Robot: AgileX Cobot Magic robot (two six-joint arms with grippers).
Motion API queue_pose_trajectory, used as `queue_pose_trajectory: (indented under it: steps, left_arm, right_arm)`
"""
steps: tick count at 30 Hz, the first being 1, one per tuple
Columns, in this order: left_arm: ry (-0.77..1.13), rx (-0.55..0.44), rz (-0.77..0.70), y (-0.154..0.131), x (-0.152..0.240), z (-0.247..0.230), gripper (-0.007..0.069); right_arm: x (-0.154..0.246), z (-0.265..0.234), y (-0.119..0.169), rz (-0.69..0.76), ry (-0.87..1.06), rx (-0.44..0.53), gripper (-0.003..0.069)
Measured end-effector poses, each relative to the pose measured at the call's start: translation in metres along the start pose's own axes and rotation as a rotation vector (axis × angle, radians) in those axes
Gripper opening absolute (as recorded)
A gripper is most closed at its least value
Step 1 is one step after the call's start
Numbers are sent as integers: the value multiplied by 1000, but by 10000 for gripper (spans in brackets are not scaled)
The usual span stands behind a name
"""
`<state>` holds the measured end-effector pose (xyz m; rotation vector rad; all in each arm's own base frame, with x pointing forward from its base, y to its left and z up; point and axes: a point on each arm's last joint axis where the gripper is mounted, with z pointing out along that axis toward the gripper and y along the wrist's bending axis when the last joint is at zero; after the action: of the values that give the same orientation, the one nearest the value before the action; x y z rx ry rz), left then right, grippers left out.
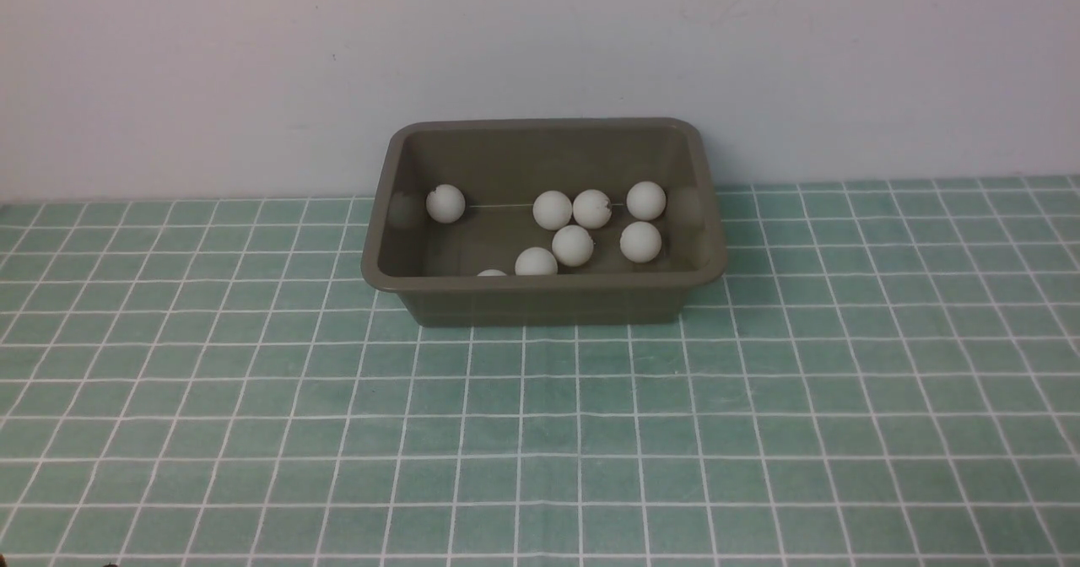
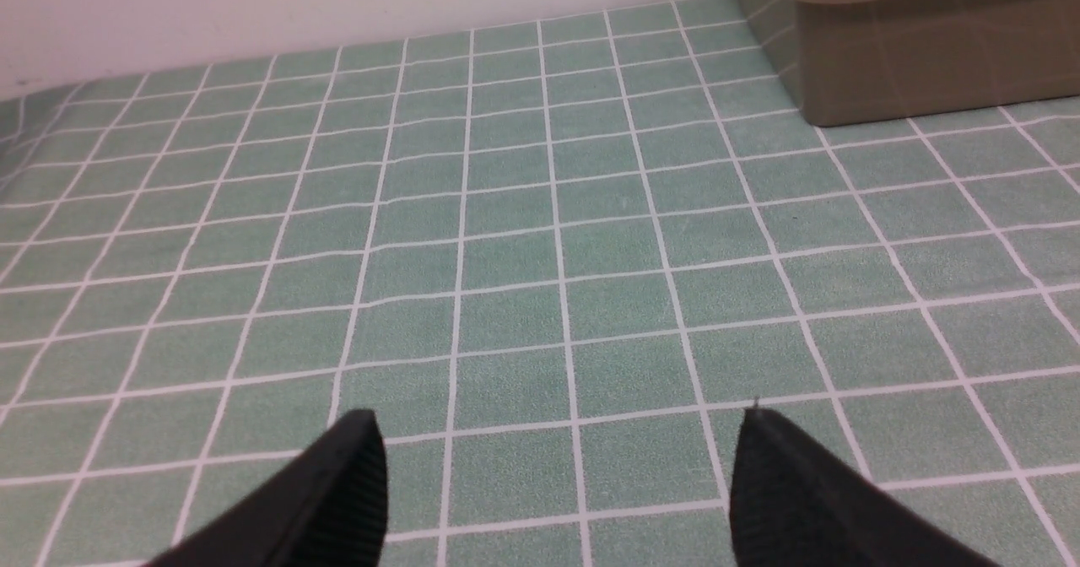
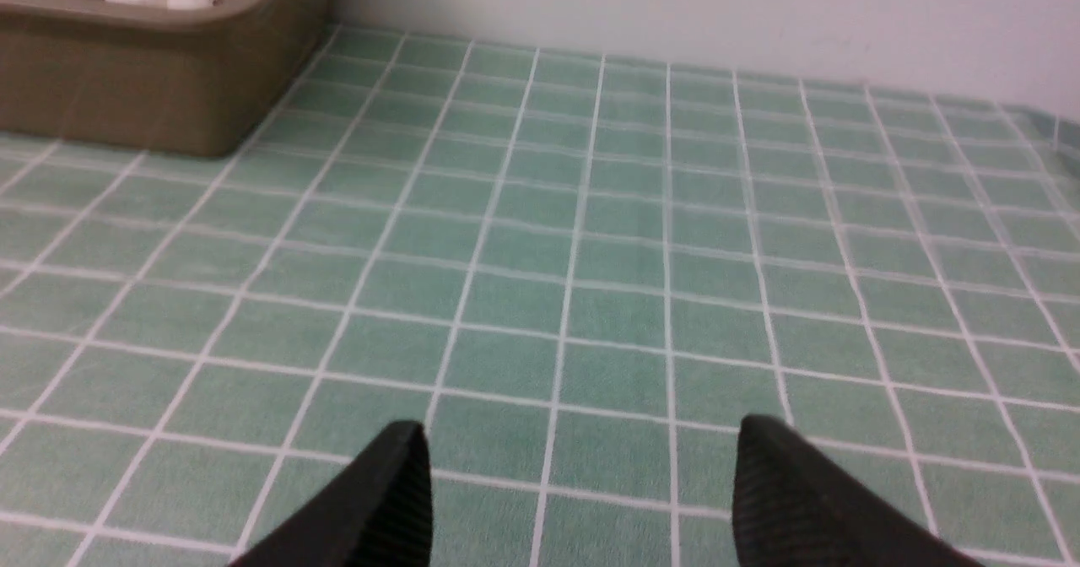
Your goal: Put the table tennis balls in the box on the green coffee tablecloth.
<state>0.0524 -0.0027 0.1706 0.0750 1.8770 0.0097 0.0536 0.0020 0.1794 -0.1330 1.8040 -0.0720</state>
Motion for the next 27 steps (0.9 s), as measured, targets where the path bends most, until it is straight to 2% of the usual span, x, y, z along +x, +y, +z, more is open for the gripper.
queue_pose_trajectory:
  steps: [27]
  left_arm:
    - [0,0,0,0,0,0,492]
  right_arm:
    - [0,0,0,41,-1,0,442]
